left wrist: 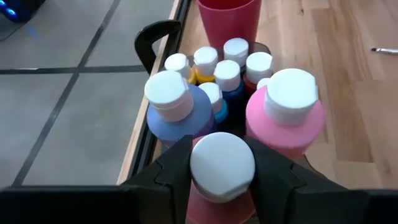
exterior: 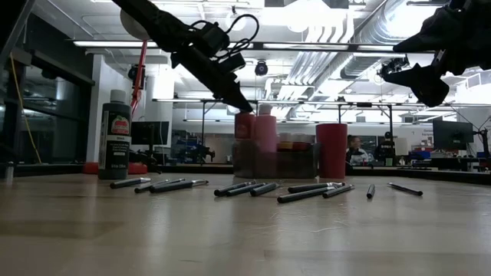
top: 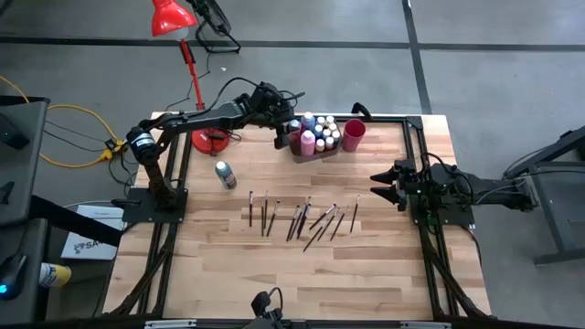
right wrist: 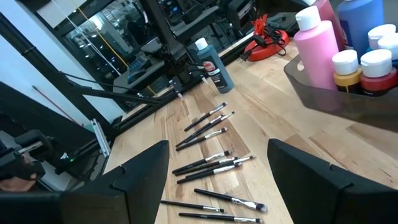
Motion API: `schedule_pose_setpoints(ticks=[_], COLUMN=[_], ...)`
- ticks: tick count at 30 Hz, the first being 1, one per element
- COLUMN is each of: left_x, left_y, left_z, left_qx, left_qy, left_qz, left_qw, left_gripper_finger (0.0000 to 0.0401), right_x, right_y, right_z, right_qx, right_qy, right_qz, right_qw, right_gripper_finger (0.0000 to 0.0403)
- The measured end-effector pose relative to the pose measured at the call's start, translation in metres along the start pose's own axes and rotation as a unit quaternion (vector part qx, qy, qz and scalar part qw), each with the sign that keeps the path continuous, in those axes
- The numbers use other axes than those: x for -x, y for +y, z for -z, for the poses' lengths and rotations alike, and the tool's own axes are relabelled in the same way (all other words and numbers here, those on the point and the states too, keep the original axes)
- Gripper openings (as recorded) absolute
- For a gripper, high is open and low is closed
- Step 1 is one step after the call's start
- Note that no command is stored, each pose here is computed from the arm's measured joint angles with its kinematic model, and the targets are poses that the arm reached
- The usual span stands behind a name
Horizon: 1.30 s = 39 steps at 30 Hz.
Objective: Pick & Place Paint Supplies
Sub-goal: Put the large red paint bottle into the black bin, then put the black paint bottle into the black bin
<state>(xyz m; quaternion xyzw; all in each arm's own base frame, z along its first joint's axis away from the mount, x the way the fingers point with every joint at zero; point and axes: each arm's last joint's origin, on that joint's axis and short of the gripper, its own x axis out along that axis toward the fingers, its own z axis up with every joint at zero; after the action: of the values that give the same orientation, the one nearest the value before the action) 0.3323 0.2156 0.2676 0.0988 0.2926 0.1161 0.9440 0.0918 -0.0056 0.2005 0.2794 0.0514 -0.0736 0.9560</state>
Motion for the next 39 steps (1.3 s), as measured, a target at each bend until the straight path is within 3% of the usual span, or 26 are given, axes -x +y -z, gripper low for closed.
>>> schedule_pose_setpoints(ticks=[12, 23, 29, 39], left_x=[0.000, 0.002, 0.013, 0.044], left_y=[0.000, 0.009, 0.020, 0.026], left_z=[0.000, 0.004, 0.006, -0.011], left_qx=[-0.022, -0.019, -0.011, -0.034], left_qy=[0.004, 0.011, 0.006, -0.037], left_qz=[-0.006, -0.018, -0.020, -0.044], left_qw=[1.000, 1.000, 1.000, 0.998], left_gripper_finger=[0.0149, 0.0242, 0.0246, 0.0246], right_x=[0.000, 0.000, 0.000, 0.000], right_y=[0.000, 0.000, 0.000, 0.000], right_z=[0.000, 0.000, 0.000, 0.000], right_qx=[0.000, 0.000, 0.000, 0.000], right_qy=[0.000, 0.000, 0.000, 0.000], right_qz=[0.000, 0.000, 0.000, 0.000], right_qw=[1.000, 1.000, 1.000, 1.000], right_gripper_finger=[0.0266, 0.0266, 0.0266, 0.0266])
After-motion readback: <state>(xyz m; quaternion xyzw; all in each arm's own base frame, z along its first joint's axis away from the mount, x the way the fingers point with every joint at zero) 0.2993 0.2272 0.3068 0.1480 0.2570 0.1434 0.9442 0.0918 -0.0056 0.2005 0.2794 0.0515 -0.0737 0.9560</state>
